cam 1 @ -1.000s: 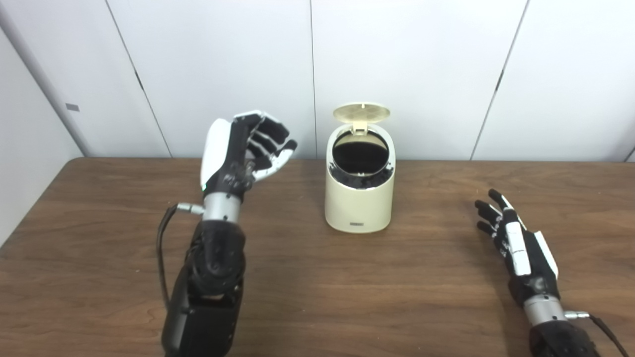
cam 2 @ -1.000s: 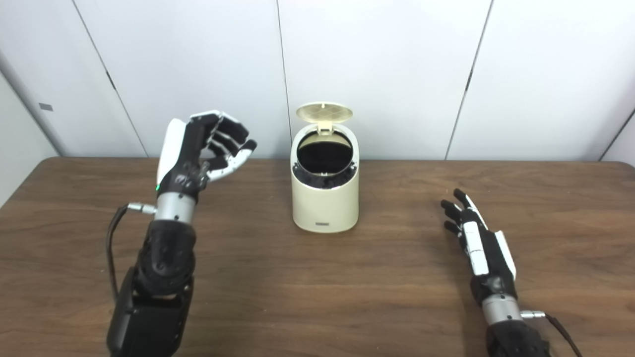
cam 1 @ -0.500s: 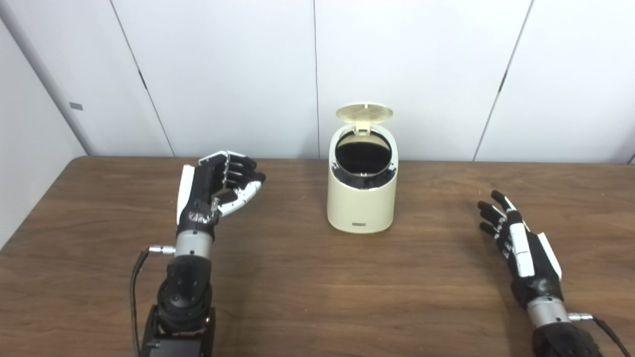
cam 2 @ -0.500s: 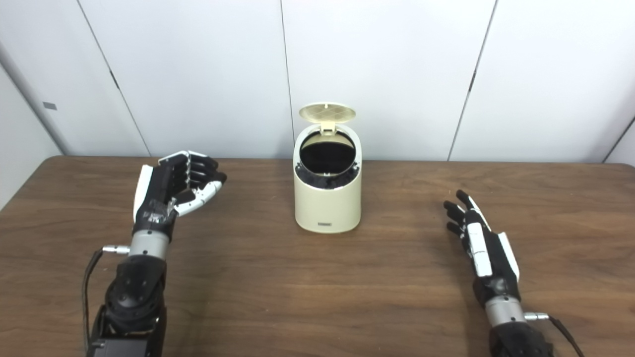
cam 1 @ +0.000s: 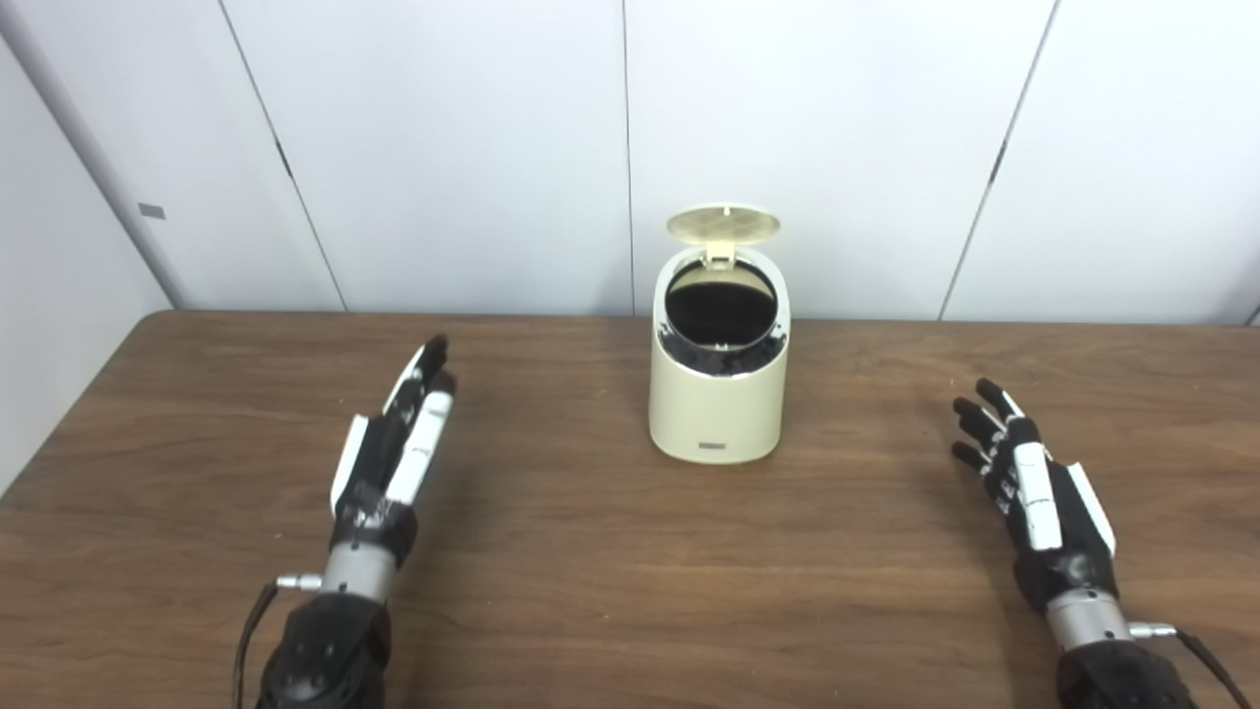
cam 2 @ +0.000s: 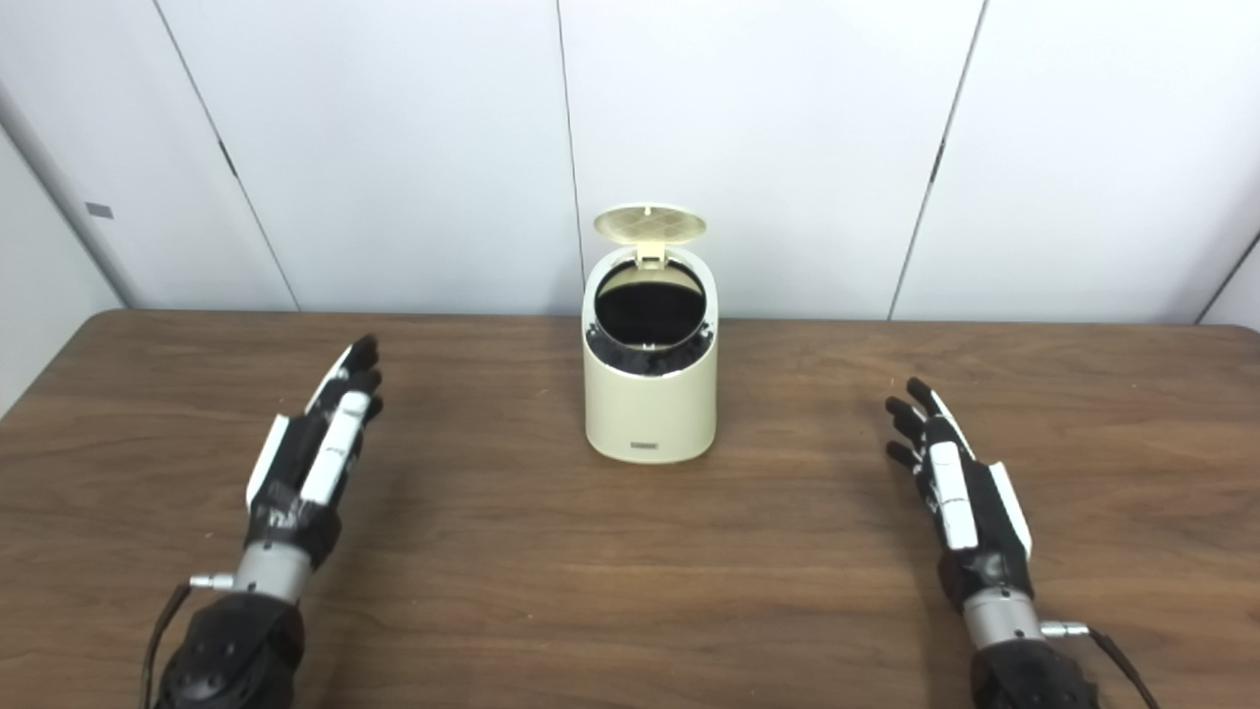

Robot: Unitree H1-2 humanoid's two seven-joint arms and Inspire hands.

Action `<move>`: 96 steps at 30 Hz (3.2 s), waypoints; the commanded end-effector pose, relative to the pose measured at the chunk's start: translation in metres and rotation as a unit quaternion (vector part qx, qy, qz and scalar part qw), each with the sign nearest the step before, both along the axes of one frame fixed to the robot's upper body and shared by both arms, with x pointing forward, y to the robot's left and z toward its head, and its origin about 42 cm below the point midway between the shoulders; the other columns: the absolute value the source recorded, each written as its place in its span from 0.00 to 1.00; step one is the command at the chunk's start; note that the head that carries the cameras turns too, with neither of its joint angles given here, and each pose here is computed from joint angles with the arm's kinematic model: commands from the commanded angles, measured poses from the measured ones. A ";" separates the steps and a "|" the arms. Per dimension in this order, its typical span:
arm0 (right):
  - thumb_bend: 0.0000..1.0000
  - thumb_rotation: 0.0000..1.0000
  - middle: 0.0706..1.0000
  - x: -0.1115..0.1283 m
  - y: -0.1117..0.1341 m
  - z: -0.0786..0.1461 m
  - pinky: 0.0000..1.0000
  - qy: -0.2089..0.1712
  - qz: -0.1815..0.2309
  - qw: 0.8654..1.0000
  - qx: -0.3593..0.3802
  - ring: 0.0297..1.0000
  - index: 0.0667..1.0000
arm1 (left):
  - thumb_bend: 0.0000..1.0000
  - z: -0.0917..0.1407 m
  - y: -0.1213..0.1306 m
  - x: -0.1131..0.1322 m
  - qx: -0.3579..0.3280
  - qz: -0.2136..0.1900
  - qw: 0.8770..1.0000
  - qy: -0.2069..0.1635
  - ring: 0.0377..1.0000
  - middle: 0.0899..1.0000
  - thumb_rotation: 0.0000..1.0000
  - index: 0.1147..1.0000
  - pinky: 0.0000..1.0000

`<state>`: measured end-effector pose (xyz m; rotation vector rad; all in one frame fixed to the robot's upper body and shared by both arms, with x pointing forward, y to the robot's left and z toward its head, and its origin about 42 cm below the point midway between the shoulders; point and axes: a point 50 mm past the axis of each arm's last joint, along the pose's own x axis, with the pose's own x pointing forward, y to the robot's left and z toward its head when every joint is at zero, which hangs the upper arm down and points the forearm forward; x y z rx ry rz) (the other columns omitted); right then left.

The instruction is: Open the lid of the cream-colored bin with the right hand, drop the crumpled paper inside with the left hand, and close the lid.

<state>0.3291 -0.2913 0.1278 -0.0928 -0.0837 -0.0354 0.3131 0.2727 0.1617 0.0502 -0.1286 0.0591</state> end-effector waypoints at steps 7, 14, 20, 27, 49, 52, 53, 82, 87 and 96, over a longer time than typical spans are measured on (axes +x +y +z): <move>0.60 1.00 0.98 0.002 -0.007 0.004 0.95 -0.011 0.008 1.000 -0.008 1.00 0.98 | 0.55 0.003 0.003 -0.004 -0.014 0.005 0.999 -0.044 1.00 1.00 1.00 1.00 1.00; 0.62 1.00 1.00 0.010 -0.011 0.009 0.99 -0.024 0.014 1.000 0.002 1.00 1.00 | 0.52 -0.004 0.004 -0.004 -0.006 0.005 0.999 -0.032 1.00 1.00 1.00 1.00 1.00; 0.67 1.00 1.00 0.022 -0.014 0.028 1.00 -0.047 0.022 0.999 0.005 1.00 1.00 | 0.49 -0.012 0.003 -0.002 -0.011 0.016 0.999 -0.026 1.00 1.00 1.00 1.00 1.00; 0.64 1.00 1.00 0.040 -0.014 0.055 1.00 -0.075 0.027 0.997 -0.019 1.00 0.99 | 0.52 -0.019 0.004 -0.002 -0.006 0.016 1.000 -0.021 1.00 1.00 1.00 1.00 1.00; 0.59 1.00 0.94 0.080 0.040 0.162 0.95 -0.161 0.084 0.971 -0.154 0.95 0.90 | 0.49 -0.039 0.002 -0.011 -0.038 0.020 0.999 0.004 1.00 1.00 1.00 1.00 1.00; 0.55 1.00 0.94 0.084 0.052 0.179 0.94 -0.168 0.098 0.967 -0.164 0.96 0.91 | 0.49 -0.042 0.001 -0.012 -0.047 0.018 0.999 0.006 1.00 1.00 1.00 1.00 1.00; 0.54 1.00 0.94 0.085 0.057 0.185 0.94 -0.168 0.101 0.966 -0.169 0.97 0.92 | 0.49 -0.043 0.001 -0.012 -0.048 0.017 0.999 0.007 1.00 1.00 1.00 1.00 1.00; 0.59 1.00 0.93 0.101 0.111 0.242 0.86 -0.203 0.148 0.878 -0.408 0.92 0.92 | 0.47 -0.046 0.002 -0.015 -0.039 -0.001 0.999 0.029 1.00 1.00 1.00 1.00 1.00; 0.59 1.00 0.93 0.097 0.120 0.244 0.86 -0.205 0.147 0.857 -0.449 0.93 0.91 | 0.46 -0.046 0.001 -0.015 -0.036 -0.007 0.999 0.027 1.00 1.00 1.00 1.00 1.00; 0.61 1.00 0.93 0.098 0.126 0.240 0.91 -0.201 0.156 0.848 -0.465 0.98 0.91 | 0.48 -0.046 -0.002 -0.015 -0.026 -0.008 0.999 0.027 1.00 1.00 1.00 1.00 1.00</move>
